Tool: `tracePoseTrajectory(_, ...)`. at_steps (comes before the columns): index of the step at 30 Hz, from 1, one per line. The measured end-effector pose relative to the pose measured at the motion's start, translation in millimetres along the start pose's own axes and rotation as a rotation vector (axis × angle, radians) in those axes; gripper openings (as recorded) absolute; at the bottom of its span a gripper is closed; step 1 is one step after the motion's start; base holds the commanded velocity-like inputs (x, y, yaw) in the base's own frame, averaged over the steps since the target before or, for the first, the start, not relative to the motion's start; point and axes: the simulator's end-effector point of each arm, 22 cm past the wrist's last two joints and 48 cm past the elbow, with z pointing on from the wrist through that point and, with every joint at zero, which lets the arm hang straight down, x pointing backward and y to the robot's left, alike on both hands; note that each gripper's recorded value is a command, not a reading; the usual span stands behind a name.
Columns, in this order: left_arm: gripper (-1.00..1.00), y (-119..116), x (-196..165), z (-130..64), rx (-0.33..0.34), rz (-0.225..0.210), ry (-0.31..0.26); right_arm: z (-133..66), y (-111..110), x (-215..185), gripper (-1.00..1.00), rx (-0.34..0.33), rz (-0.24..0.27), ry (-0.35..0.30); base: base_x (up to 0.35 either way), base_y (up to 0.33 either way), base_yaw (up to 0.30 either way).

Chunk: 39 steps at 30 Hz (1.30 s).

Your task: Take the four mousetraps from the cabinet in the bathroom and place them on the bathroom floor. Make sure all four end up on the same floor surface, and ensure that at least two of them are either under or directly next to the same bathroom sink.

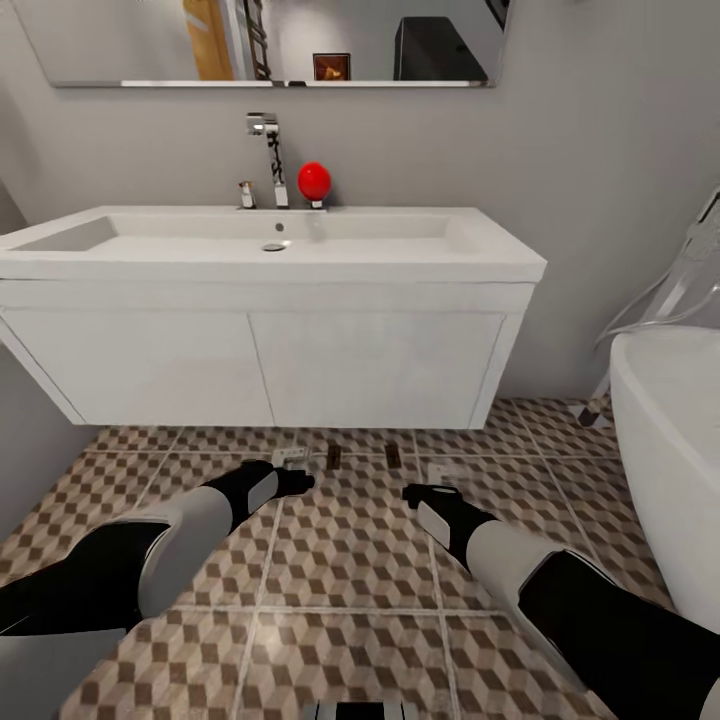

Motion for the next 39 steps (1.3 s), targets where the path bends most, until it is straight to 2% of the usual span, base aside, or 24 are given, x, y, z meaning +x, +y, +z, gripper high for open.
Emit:
tracePoseTrajectory(10, 1.00, -0.7, 0.3, -0.2, 0.001, 0.000, 0.002, -0.2, -0.1, 0.0, 1.00, 0.000, 0.000, 0.000, -0.230, -0.006, 0.000)
tracePoseTrajectory(23, 1.00, -2.1, 0.3, -0.4, 0.004, 0.000, 0.002, -0.3, 0.0, -0.3, 1.00, 0.000, 0.000, -0.001, -0.060, -0.001, 0.000)
tracePoseTrajectory(39, 1.00, -12.5, -25.8, -27.0, 0.009, 0.004, -0.005, -23.2, 0.1, -31.6, 1.00, -0.001, 0.001, -0.012, -0.004, 0.000, 0.000)
